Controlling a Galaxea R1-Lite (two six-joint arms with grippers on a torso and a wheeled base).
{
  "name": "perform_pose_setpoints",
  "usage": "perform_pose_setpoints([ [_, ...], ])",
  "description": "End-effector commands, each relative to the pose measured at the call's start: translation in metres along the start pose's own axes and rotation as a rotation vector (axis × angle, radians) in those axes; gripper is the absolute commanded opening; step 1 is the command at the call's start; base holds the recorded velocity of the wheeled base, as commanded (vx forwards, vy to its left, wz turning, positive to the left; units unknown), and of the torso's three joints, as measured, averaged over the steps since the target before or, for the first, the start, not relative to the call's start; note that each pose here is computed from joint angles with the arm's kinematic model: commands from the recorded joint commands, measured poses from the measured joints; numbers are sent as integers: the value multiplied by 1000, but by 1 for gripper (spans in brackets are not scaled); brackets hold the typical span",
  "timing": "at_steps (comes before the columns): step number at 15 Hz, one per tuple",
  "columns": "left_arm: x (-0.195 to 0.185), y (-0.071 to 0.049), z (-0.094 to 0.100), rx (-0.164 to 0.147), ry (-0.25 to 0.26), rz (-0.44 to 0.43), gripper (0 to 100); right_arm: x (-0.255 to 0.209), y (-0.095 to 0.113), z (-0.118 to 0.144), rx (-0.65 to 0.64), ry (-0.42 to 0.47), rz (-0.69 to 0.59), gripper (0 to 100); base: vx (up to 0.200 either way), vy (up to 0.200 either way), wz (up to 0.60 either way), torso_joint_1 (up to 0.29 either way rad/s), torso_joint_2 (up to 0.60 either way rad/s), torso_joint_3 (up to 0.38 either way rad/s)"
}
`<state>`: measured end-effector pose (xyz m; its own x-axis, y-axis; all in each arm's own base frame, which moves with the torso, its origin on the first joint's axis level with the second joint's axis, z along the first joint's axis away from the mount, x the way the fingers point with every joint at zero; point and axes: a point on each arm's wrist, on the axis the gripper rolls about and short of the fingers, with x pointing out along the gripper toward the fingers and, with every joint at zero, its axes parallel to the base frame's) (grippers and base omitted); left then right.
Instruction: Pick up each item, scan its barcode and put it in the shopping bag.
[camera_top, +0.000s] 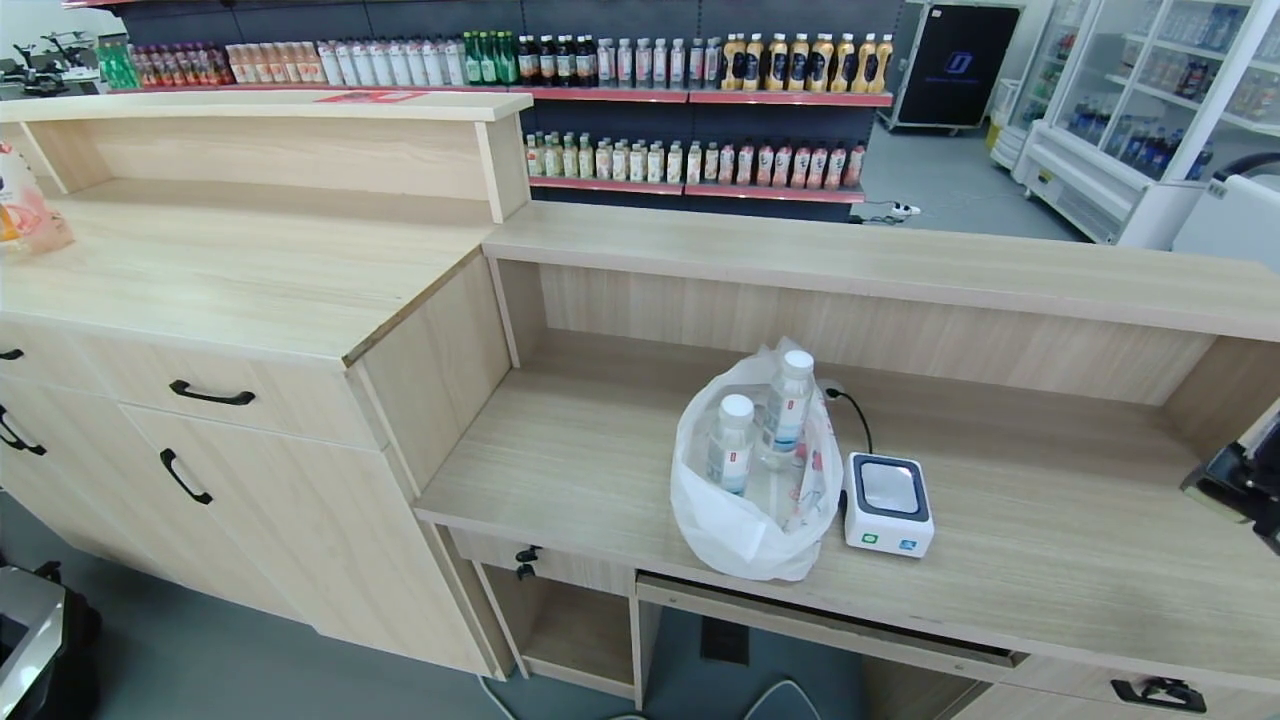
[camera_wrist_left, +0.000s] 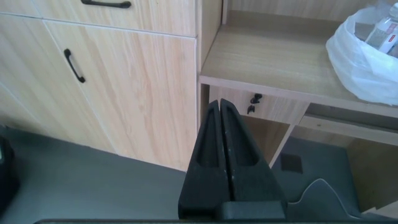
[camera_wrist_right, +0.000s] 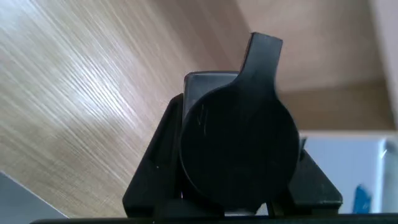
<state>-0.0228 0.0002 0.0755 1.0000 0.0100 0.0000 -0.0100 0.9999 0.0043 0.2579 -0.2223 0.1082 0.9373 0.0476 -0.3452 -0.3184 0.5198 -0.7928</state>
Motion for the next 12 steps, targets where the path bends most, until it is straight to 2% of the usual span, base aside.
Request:
perform_pose_setpoints([
  [1,0,0,0,0,0,1,0,-69,2,93,-508,-324,-52,0,0,0,0,0,0,0],
  [2,0,0,0,0,0,1,0,-69,7,108,-592,-396,-36,0,0,0,0,0,0,0],
  [3,0,0,0,0,0,1,0,-68,22,144,-810,-541,-22,0,0,0,0,0,0,0],
  [5,0,0,0,0,0,1,0,-67,46,184,-1105,-743,-87,0,0,0,0,0,0,0],
  [6,0,0,0,0,0,1,0,-69,51,193,-1191,-787,-127,0,0,0,0,0,0,0],
  [7,0,0,0,0,0,1,0,-75,60,210,-1320,-874,-205,0,0,0,0,0,0,0],
  [9,0,0,0,0,0,1,0,-83,74,243,-1442,-1046,-340,0,0,0,0,0,0,0],
  [11,0,0,0,0,0,1,0,-93,79,285,-1515,-1232,-571,0,0,0,0,0,0,0],
  [12,0,0,0,0,0,1,0,-96,81,300,-1529,-1291,-670,0,0,0,0,0,0,0],
])
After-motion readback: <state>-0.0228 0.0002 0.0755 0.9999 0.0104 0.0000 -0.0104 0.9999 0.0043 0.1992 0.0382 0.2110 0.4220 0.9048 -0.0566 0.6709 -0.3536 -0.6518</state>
